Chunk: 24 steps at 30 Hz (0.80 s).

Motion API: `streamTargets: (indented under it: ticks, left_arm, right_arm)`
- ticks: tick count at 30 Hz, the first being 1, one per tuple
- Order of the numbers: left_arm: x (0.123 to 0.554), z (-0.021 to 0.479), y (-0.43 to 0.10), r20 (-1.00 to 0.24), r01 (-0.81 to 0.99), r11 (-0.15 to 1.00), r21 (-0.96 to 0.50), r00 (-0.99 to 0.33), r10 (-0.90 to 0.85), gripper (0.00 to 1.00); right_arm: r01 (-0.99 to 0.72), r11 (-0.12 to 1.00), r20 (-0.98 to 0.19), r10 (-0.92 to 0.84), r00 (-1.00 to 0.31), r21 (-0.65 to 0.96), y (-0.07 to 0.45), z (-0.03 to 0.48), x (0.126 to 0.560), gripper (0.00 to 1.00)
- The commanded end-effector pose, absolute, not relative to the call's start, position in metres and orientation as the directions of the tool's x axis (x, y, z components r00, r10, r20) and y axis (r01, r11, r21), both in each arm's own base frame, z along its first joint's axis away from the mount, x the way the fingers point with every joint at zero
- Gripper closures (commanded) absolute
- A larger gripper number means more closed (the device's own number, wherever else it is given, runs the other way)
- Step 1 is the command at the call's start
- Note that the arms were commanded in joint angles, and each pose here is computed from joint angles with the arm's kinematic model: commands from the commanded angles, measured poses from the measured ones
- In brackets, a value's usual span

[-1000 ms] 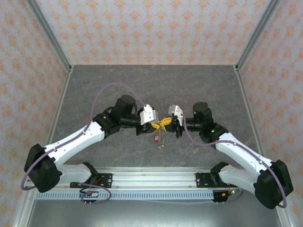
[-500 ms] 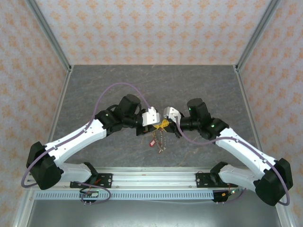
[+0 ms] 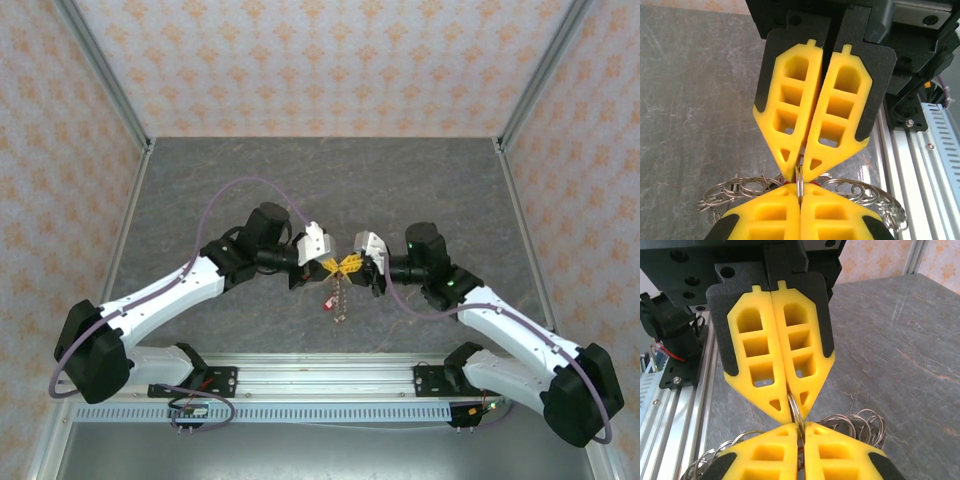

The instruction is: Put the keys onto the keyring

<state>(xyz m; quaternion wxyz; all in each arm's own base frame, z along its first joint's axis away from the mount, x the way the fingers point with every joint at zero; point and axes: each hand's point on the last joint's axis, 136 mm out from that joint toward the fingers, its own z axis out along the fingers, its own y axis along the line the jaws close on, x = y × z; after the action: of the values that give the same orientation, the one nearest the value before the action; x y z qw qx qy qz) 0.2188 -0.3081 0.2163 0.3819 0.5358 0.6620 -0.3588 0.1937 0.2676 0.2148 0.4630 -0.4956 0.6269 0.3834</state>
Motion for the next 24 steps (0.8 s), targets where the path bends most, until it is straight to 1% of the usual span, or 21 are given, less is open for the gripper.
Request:
streamTargets:
  ticks: [1,7,10,12,13,15,17,20,24]
  left_arm:
    - [0.208,0.28,-0.324,-0.974,0.998,0.067,0.014,-0.002,0.226,1.0]
    - [0.206,0.287,-0.325,-0.984,0.997,0.069,0.027,0.015,0.177,1.0]
    - [0.207,0.289,-0.325,-0.985,0.997,0.073,0.029,0.016,0.173,1.0]
    - [0.21,0.285,-0.324,-0.98,0.995,0.094,0.036,0.017,0.2,1.0]
    - [0.212,0.281,-0.322,-0.974,0.994,0.103,0.044,0.02,0.228,1.0]
    - [0.217,0.271,-0.317,-0.953,0.986,0.147,0.072,0.025,0.303,0.87]
    - [0.223,0.259,-0.31,-0.922,0.978,0.181,0.105,0.027,0.385,0.8]
    - [0.228,0.247,-0.302,-0.878,0.969,0.204,0.141,0.028,0.478,0.76]
    - [0.23,0.234,-0.299,-0.823,0.968,0.193,0.16,0.023,0.568,0.76]
  right_arm:
    - [-0.984,0.178,-0.987,-0.155,-0.046,0.018,0.274,0.237,0.192,0.9]
    - [-0.972,0.232,-0.99,-0.126,-0.056,0.025,0.269,0.231,0.201,0.89]
    - [-0.974,0.224,-0.991,-0.113,-0.067,0.04,0.269,0.233,0.201,0.95]
    - [-0.974,0.222,-0.99,-0.116,-0.076,0.049,0.27,0.235,0.201,1.0]
    - [-0.974,0.22,-0.99,-0.119,-0.078,0.05,0.27,0.236,0.201,1.0]
    - [-0.975,0.215,-0.988,-0.132,-0.08,0.05,0.271,0.238,0.201,1.0]
    - [-0.977,0.212,-0.986,-0.15,-0.067,0.034,0.27,0.24,0.2,1.0]
    - [-0.978,0.21,-0.981,-0.186,-0.044,0.004,0.268,0.242,0.198,1.0]
    - [-0.98,0.196,-0.973,-0.229,-0.018,-0.028,0.266,0.242,0.197,1.0]
